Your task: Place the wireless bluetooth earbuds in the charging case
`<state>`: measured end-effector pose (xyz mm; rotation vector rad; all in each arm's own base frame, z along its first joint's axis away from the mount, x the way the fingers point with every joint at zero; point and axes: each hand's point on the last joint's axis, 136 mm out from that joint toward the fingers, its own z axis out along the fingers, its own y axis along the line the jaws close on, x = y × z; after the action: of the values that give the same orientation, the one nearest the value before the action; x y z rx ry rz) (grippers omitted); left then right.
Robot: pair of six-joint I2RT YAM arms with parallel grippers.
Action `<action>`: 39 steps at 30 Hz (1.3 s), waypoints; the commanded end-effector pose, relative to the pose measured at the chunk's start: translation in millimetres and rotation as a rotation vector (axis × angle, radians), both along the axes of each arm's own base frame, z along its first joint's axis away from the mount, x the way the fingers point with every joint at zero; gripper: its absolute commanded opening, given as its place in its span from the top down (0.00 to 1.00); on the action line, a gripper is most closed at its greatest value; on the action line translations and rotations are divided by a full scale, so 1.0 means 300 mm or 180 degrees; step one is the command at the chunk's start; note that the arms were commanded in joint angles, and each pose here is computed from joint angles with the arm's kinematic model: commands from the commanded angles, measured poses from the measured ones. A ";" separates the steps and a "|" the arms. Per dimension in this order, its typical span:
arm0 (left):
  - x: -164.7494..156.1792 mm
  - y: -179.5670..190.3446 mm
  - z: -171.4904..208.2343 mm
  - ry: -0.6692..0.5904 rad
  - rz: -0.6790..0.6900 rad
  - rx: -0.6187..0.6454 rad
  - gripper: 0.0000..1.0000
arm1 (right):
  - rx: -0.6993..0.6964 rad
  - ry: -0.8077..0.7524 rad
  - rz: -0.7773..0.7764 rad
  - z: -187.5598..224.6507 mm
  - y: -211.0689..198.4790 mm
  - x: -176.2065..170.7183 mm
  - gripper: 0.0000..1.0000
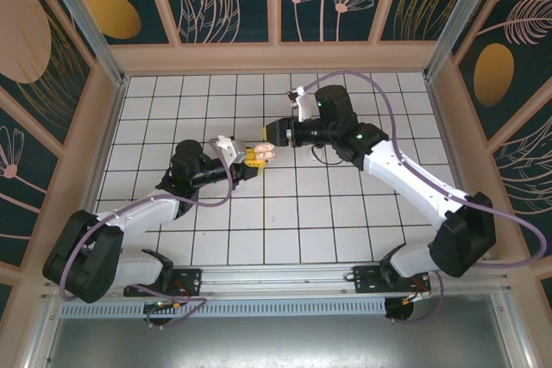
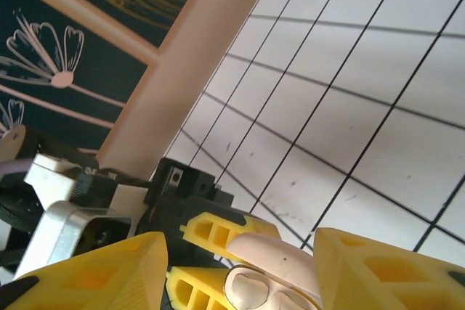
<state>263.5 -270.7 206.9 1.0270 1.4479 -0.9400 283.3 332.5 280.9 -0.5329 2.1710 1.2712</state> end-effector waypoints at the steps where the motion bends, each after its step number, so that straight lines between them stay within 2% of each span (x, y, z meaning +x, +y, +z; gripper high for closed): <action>1: -0.011 -0.016 0.112 -0.0249 -0.0124 -0.0196 0.80 | 0.0167 0.0005 0.0312 -0.002 0.044 -0.024 0.44; 6: -0.003 -0.014 0.118 -0.0237 -0.0076 -0.0197 0.80 | 0.0167 0.0104 0.0435 -0.034 0.064 -0.036 0.45; 16: 0.055 -0.007 0.132 -0.0081 0.0191 -0.0262 0.80 | 0.0216 0.0221 0.0574 -0.042 0.033 -0.118 0.53; 24: 0.092 -0.013 0.127 0.0209 0.0295 -0.0385 0.80 | 0.0185 0.0241 0.0258 -0.065 -0.057 -0.139 0.55; 27: 0.120 -0.036 0.084 0.0639 0.0280 -0.0356 0.79 | 0.0134 0.0257 -0.0248 -0.074 -0.134 -0.066 0.54; 32: 0.176 -0.068 -0.049 0.1623 0.0392 -0.0363 0.79 | -0.0043 0.0624 -0.1243 -0.165 -0.322 0.044 0.54; 37: 0.231 -0.084 -0.253 0.2705 0.0728 -0.0148 0.78 | -0.0219 0.0799 -0.1643 -0.230 -0.405 0.059 0.54; 39: 0.254 -0.077 -0.320 0.2959 0.0928 0.0003 0.78 | -0.0265 0.0838 -0.1671 -0.248 -0.411 0.057 0.54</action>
<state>333.9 -296.9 132.2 0.4995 2.0838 -1.2532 300.7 223.4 218.4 0.0814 2.3336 1.0748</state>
